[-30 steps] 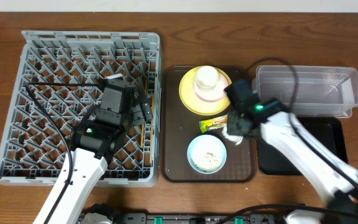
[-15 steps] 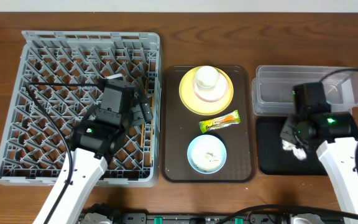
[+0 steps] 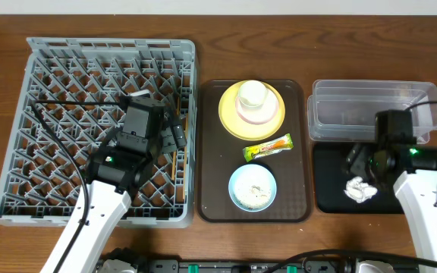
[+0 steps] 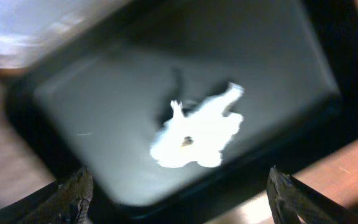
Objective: Sort waste into correct bins and load items into the dishwasher
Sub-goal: 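Move the right gripper back to the yellow snack wrapper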
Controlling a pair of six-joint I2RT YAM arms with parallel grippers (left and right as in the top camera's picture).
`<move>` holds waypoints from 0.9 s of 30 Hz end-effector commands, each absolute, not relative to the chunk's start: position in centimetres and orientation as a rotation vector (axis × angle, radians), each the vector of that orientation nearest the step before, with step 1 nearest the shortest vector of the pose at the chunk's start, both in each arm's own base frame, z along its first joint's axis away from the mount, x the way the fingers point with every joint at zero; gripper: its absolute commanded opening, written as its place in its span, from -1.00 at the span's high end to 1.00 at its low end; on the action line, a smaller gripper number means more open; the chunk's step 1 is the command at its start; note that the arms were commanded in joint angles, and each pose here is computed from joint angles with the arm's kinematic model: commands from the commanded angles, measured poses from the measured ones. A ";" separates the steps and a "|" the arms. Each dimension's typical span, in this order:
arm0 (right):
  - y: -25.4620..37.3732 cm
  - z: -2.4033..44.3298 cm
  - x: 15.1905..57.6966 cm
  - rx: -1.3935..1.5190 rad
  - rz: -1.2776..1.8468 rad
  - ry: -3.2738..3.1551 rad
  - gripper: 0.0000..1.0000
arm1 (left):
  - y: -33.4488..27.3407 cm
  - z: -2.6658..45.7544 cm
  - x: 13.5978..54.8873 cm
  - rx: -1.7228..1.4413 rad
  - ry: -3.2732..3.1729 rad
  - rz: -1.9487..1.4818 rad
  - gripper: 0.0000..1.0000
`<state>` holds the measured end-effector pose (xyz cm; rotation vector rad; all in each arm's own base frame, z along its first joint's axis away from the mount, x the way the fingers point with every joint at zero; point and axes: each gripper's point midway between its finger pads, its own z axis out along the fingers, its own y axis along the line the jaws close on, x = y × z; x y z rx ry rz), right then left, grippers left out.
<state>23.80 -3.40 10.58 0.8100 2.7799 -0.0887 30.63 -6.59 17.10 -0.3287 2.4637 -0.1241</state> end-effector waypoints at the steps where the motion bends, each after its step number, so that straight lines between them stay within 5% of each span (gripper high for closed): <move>1: 2.4 13.0 25.8 0.591 0.396 2.792 -0.67 | -6.6 17.8 30.8 -0.335 2.448 -0.135 -0.86; 3: 5.4 13.8 26.2 0.502 0.602 2.779 -0.55 | -6.6 17.8 30.8 -0.335 2.448 -0.135 -0.86; 7: 8.1 13.8 26.5 0.358 0.632 2.775 0.13 | -6.6 17.8 30.8 -0.335 2.448 -0.135 -0.87; 14: 11.8 12.1 27.5 0.391 0.441 2.696 0.03 | -6.6 17.8 30.8 -0.335 2.448 -0.135 -0.86; 27: 13.0 8.6 27.9 0.454 0.280 2.549 0.27 | -6.6 17.8 30.8 -0.335 2.448 -0.135 -0.87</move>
